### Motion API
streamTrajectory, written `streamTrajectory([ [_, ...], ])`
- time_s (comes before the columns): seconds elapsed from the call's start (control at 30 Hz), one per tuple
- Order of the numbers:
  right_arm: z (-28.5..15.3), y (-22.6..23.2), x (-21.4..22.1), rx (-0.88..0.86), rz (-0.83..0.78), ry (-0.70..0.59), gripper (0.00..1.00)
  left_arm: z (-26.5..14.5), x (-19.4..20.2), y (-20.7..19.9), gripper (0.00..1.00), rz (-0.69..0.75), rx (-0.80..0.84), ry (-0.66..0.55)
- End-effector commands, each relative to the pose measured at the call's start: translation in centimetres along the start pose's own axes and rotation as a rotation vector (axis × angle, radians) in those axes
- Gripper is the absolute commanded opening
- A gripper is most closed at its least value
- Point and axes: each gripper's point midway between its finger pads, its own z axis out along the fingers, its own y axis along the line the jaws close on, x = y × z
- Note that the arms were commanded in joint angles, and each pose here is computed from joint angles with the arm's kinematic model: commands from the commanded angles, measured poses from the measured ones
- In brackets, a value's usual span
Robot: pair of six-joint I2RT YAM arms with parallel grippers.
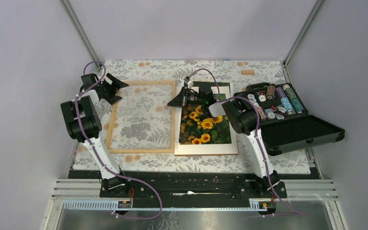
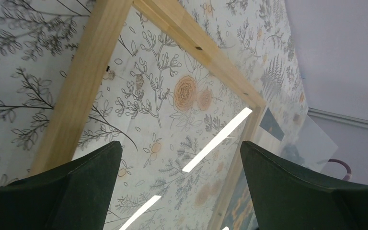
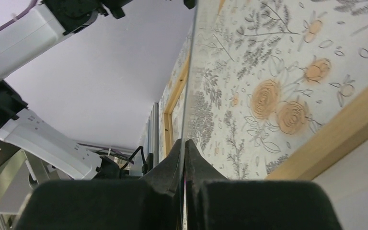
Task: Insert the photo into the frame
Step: Place the photo frame item in the photo frame.
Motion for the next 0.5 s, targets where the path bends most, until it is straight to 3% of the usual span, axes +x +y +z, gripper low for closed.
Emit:
streamTrajectory([
  [0.0, -0.6, 6.4, -1.8, -0.139, -0.191, -0.012, 0.0, -0.4, -2.2, -1.5, 0.99, 0.024, 0.108, -0.03],
  [0.47, -0.6, 6.9, -1.9, -0.155, -0.186, -0.014, 0.0, 0.5, 1.0, -3.0, 0.99, -0.026, 0.285, 0.108],
])
